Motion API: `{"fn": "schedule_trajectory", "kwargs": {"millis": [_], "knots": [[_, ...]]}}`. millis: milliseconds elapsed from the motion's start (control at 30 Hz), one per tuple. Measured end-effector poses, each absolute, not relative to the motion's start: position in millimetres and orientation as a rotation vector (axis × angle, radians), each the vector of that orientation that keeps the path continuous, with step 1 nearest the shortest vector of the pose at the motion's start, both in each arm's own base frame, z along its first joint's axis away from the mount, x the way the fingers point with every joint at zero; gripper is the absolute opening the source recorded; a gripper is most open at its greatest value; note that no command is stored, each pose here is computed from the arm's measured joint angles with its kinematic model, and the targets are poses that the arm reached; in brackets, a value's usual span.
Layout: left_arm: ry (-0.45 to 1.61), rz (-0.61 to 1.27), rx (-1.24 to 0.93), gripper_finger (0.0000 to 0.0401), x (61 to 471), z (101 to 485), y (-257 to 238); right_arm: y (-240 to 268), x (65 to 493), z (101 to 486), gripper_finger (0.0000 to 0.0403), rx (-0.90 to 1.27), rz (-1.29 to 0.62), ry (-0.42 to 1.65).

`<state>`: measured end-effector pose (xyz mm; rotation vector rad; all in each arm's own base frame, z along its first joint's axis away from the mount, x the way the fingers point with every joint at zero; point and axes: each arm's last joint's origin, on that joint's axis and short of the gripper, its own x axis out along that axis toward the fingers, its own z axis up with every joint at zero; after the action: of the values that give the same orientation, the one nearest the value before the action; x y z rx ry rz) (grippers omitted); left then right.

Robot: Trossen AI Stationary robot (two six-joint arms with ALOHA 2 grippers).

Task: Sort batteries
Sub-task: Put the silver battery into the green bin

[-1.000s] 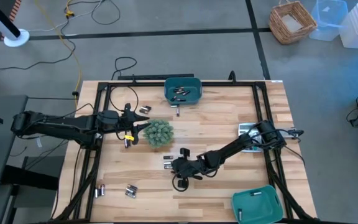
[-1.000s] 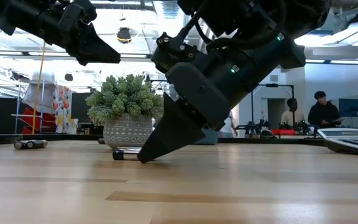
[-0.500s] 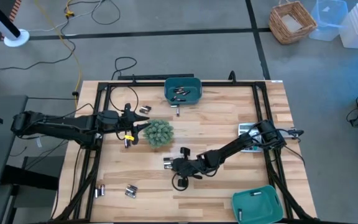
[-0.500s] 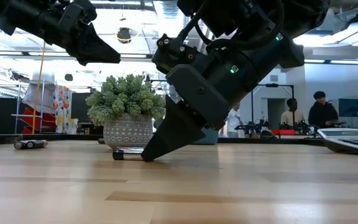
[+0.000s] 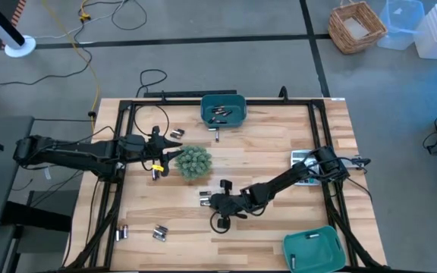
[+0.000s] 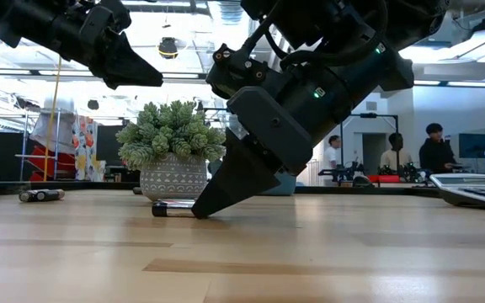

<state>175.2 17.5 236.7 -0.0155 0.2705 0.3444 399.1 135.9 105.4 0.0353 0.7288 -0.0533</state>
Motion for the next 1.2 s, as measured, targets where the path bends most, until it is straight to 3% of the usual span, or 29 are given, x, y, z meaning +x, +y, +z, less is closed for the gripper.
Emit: {"fn": "schedule_trajectory", "kwargs": {"millis": [667,1200], "knots": [[0.277,0.345,-0.015,0.0118,175.0,236.1,17.6,140.1,398.3,108.3,0.005,-0.005,-0.011,0.713],[0.281,0.345,-0.014,0.0118,174.9,235.8,17.6,146.3,392.9,131.9,0.005,-0.046,0.025,0.68]]}}
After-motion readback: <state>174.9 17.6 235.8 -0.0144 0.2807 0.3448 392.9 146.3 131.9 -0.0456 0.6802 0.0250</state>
